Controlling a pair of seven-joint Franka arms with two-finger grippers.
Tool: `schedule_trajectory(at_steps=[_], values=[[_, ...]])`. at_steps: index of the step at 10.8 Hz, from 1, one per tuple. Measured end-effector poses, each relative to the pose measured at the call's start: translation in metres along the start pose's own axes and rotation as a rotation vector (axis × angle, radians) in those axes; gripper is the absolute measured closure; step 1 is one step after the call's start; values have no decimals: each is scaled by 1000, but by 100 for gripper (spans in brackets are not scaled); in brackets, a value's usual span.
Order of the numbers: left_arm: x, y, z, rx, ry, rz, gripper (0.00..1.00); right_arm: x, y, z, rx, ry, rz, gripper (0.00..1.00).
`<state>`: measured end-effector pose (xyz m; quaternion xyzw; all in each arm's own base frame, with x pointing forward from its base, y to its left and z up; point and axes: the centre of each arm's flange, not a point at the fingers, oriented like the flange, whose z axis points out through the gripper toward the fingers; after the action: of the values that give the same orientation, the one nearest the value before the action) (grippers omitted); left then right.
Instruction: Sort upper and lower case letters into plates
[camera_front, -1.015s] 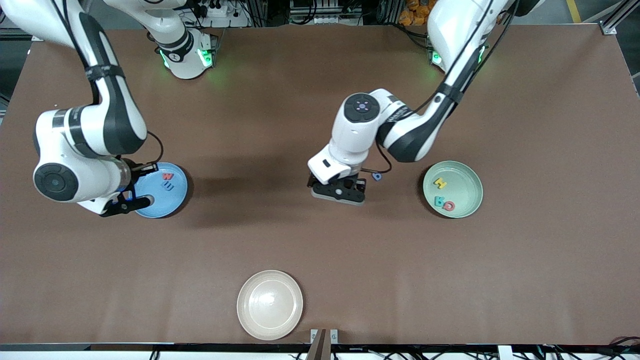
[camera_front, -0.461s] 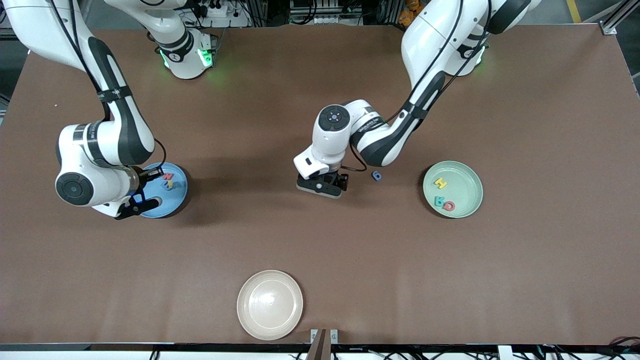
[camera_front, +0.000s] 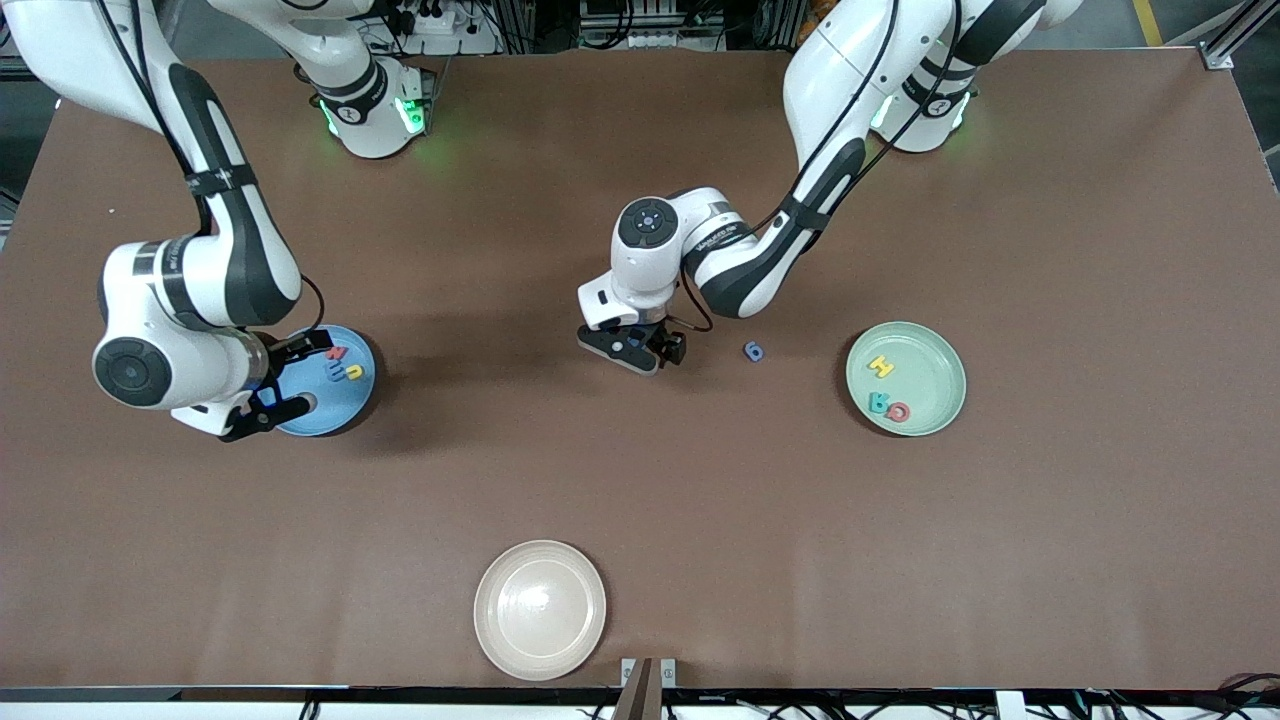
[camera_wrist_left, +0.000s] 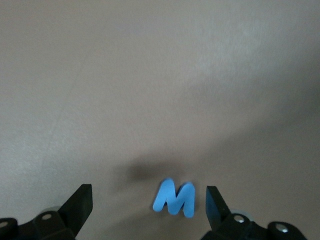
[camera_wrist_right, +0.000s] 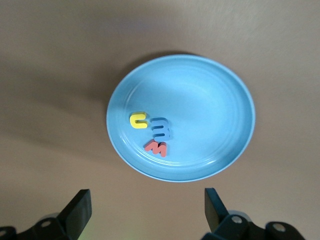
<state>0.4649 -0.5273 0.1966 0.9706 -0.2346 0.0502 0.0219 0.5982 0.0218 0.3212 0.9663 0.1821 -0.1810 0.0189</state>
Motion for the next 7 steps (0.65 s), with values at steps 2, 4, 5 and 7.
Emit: schedule_trajectory(at_steps=[2,4,5,7], values=[[-7,1,11,5,-22,8,0,-14,-5,-52,-38,81,4,0],[-17,12,22,6,-41,23,0,-38,-10,-107,-72,176,10,0],[-21,16,25,6,-46,27,0,-52,-13,-133,-88,224,14,0],[-24,19,29,7,-53,30,0,-81,-17,-185,-119,321,24,0]])
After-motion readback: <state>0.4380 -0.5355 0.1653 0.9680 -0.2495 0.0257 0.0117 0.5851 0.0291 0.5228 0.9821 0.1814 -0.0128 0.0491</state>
